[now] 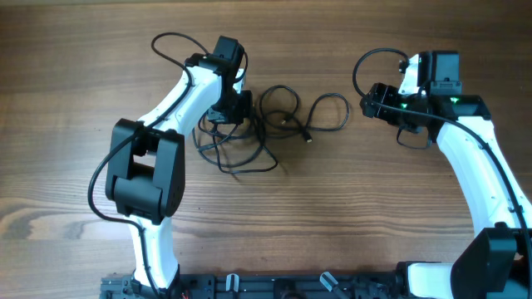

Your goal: Untangle cables

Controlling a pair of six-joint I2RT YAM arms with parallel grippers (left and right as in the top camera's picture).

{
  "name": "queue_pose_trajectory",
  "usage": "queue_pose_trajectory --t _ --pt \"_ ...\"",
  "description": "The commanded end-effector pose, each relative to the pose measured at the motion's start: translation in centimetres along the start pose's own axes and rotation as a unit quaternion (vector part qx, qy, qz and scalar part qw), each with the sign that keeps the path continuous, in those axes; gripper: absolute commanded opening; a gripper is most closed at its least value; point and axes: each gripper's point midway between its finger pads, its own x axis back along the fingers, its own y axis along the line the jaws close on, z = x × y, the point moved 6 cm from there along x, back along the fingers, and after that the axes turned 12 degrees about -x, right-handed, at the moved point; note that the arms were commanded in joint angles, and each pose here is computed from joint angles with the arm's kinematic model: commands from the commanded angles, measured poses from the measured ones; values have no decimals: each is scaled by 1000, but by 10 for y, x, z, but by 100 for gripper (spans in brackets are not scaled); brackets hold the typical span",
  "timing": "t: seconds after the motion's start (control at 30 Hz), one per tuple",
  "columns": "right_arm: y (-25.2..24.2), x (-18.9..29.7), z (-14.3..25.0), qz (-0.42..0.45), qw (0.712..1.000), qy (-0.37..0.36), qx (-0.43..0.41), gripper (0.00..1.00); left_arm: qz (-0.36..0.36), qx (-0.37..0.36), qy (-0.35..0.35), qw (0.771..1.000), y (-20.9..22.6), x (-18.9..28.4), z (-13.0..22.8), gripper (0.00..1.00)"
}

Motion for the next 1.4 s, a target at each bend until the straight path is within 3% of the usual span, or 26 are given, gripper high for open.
queue_pose_trajectory --t 0.0,0.07,0.1,0.23,0.33,0.4,0.53,0.67,0.87,1.13,1.37 --pt "2 -3 -4 4 1000 -5 6 81 6 -11 -118 993 -16 97 -28 4" --pt "2 -3 -4 3 1000 -5 6 81 18 -19 -168 986 -25 143 -30 4" --pt "2 -3 -3 1 1000 -4 6 81 43 -32 -219 974 -36 188 -27 4" --pt "5 -3 -2 -9 1000 1 6 81 75 -55 -319 943 -52 269 -1 4" --pt "6 -3 -2 -15 1000 3 7 80 80 -68 -384 917 -57 320 27 4" --pt "12 0 -1 -38 999 9 8 68 88 -68 -424 899 -60 346 41 4" --pt "37 18 -1 -130 991 9 28 67 116 -44 -489 864 -65 385 55 4" --pt "67 48 2 -231 971 2 62 68 157 -9 -511 845 -69 401 58 4" --pt "117 54 32 -289 953 32 85 68 242 -46 -499 831 -89 409 62 4" --pt "166 44 65 -284 958 36 27 67 279 -19 -489 826 -93 413 62 4" --pt "179 2 90 -257 960 107 -35 53 280 -16 -486 828 -93 412 62 4"
